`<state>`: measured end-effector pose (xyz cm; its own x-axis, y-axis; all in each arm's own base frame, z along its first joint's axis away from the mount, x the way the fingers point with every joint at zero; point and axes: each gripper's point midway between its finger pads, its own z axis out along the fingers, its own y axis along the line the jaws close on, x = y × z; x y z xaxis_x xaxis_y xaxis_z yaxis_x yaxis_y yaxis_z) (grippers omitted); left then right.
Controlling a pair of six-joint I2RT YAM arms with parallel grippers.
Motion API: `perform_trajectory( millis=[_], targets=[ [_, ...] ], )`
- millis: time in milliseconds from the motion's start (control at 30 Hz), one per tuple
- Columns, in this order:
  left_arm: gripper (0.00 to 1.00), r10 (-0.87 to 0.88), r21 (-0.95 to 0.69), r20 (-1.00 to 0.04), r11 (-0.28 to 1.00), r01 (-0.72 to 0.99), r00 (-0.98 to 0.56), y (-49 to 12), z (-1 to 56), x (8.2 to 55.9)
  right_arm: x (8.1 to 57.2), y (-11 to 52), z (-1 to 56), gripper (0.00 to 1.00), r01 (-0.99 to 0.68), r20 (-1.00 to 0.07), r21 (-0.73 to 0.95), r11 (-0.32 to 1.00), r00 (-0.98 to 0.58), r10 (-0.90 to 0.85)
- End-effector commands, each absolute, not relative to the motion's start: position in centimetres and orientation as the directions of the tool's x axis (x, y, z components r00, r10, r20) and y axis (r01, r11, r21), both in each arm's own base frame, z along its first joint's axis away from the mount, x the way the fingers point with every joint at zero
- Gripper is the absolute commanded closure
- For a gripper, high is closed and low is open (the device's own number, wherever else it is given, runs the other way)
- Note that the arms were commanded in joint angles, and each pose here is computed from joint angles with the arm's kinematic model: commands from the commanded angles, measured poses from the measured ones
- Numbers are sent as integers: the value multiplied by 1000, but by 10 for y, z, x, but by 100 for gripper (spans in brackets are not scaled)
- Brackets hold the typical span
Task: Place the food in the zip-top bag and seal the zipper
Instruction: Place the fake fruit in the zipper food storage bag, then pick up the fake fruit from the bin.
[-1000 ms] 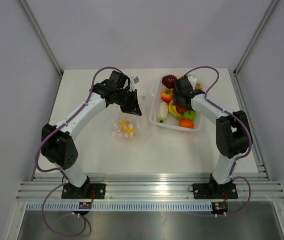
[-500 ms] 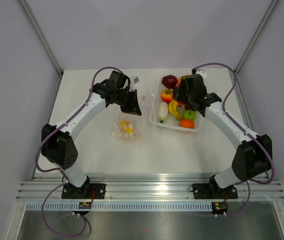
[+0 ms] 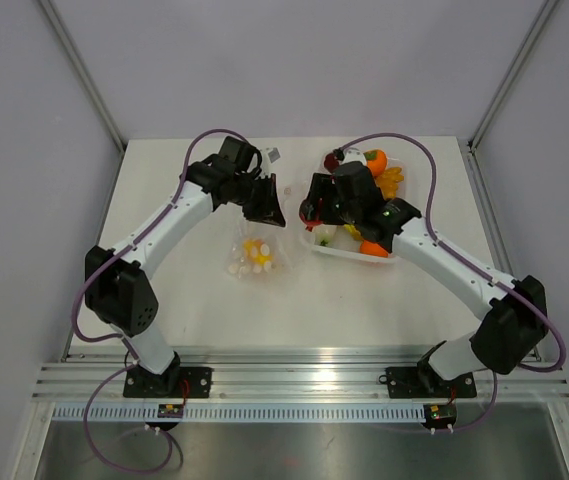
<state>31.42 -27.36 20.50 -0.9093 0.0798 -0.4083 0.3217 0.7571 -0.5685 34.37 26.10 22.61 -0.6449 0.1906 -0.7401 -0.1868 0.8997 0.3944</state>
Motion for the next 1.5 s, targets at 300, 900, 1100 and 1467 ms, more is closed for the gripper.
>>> perform_trajectory(
  millis=[300,900,1100,1467],
  targets=[
    [100,71,-607,-461,702,373,-885,-288,232,322,349,309,239,8,-263,-728,456,850,-660,186],
    [100,66,-602,-462,709,367,-885,-284,229,319,391,79,199,21,285,-815,5,959,-555,169],
    [100,64,-604,-461,708,366,-885,-284,229,318,407,65,158,18,273,-769,-160,949,-636,53],
    [100,68,-600,-453,715,360,-889,-282,226,316,426,67,121,23,233,-731,-191,953,-682,20]
  ],
)
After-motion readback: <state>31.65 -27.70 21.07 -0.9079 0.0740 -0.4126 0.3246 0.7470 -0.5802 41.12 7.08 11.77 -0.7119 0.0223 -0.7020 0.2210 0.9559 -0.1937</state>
